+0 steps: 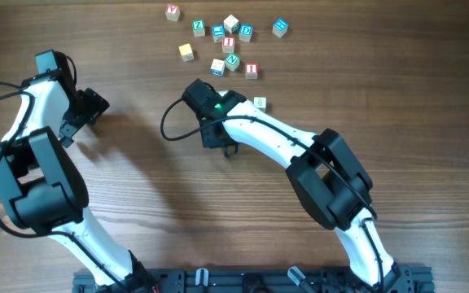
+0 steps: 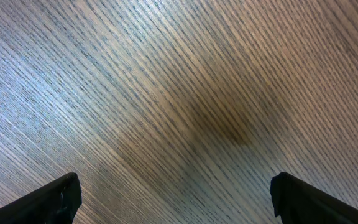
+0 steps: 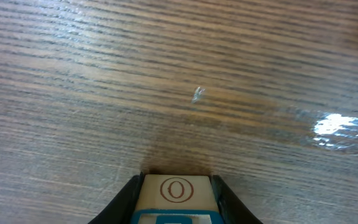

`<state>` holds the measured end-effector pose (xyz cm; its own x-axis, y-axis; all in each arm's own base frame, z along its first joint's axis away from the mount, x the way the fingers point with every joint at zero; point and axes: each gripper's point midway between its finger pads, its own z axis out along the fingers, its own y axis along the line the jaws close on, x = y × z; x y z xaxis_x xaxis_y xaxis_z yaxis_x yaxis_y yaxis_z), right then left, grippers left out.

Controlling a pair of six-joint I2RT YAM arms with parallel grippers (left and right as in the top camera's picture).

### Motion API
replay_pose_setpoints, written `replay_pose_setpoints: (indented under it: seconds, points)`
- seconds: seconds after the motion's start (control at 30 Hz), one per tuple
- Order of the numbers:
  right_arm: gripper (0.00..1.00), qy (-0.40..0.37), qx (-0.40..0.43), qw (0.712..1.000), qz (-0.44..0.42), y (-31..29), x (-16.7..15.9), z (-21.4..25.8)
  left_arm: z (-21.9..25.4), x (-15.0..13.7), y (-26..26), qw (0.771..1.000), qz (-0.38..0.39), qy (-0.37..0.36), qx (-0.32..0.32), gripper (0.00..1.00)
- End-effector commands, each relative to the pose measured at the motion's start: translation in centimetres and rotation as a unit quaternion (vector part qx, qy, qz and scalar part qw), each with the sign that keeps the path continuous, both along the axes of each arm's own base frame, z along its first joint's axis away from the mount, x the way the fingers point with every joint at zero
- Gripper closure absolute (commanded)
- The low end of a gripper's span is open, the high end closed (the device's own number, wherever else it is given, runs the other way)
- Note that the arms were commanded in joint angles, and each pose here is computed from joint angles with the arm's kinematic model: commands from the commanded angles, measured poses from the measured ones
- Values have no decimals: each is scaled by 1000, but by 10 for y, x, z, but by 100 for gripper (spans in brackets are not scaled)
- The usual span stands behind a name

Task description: Form a tower

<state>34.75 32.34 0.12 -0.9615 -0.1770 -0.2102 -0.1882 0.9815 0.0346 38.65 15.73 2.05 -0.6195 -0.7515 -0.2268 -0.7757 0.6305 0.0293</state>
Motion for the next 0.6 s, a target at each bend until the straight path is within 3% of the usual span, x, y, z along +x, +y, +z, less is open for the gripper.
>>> replay_pose_setpoints:
  seconds: [0.0,0.03,0.17,0.3,0.4,0.57]
  points:
    - [66,18,18,1000,-5,5,-8,3,-1,-3,2,1000,4,4,3,0]
    - [61,17,18,1000,-5,5,-8,3,-1,-3,2,1000,3,4,3,0]
    - [58,17,18,1000,-5,5,-8,3,-1,-3,2,1000,3,4,3,0]
    - [46,11,19,1000,-6,6,-5,4,-1,-3,2,1000,4,4,3,0]
    - [32,-19,8,1000,-11,2,9,13,-1,-3,2,1000,4,4,3,0]
    - [28,-65,40,997,-7,9,48,68,-1,-3,2,1000,3,4,3,0]
